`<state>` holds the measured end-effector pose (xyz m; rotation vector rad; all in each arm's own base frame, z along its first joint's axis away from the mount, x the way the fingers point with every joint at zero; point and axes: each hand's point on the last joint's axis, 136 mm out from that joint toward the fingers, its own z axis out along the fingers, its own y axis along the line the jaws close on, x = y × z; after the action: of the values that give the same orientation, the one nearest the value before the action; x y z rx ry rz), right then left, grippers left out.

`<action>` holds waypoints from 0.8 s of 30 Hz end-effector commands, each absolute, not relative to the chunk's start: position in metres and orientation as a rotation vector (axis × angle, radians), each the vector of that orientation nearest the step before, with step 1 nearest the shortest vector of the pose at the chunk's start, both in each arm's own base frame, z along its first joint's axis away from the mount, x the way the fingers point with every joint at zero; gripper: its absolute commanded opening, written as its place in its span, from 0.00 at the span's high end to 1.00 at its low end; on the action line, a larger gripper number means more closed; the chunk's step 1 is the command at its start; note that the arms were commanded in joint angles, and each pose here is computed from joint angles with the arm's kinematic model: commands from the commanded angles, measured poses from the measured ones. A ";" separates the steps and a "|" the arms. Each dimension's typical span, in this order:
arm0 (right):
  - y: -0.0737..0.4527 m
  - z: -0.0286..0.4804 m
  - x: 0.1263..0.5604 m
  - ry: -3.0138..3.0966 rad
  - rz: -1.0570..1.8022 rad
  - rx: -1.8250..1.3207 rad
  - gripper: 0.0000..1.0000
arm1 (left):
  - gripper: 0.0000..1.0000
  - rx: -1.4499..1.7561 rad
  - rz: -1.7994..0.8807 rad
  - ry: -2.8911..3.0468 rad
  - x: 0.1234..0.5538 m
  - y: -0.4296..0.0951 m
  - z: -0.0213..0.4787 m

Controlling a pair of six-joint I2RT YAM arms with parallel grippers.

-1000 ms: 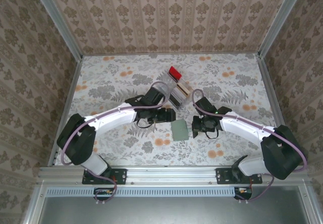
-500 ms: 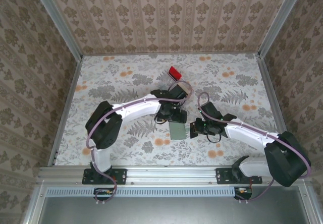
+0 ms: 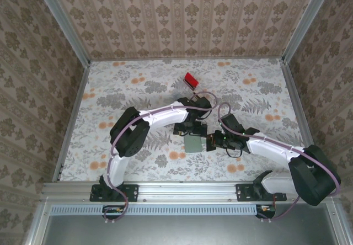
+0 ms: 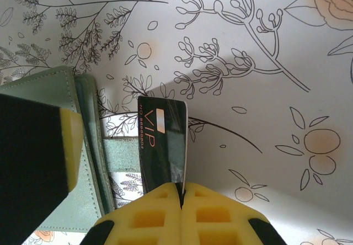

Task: Put the credit cards into the card holder
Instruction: Open the card holder at the center of the table.

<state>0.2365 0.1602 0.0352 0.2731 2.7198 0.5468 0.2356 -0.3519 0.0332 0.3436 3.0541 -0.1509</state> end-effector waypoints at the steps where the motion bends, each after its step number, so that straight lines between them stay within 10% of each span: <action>1: 0.146 0.009 0.208 2.844 0.465 0.290 0.98 | 0.00 0.309 -0.041 3.087 0.230 -0.342 0.026; 24: 0.128 0.004 0.209 2.855 0.319 0.351 0.98 | 0.12 0.273 -0.116 3.045 0.230 -0.329 0.043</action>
<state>0.2367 0.1563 0.0315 0.2934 2.7223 0.5224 0.2325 -0.3452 0.0254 0.3023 3.0566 -0.1487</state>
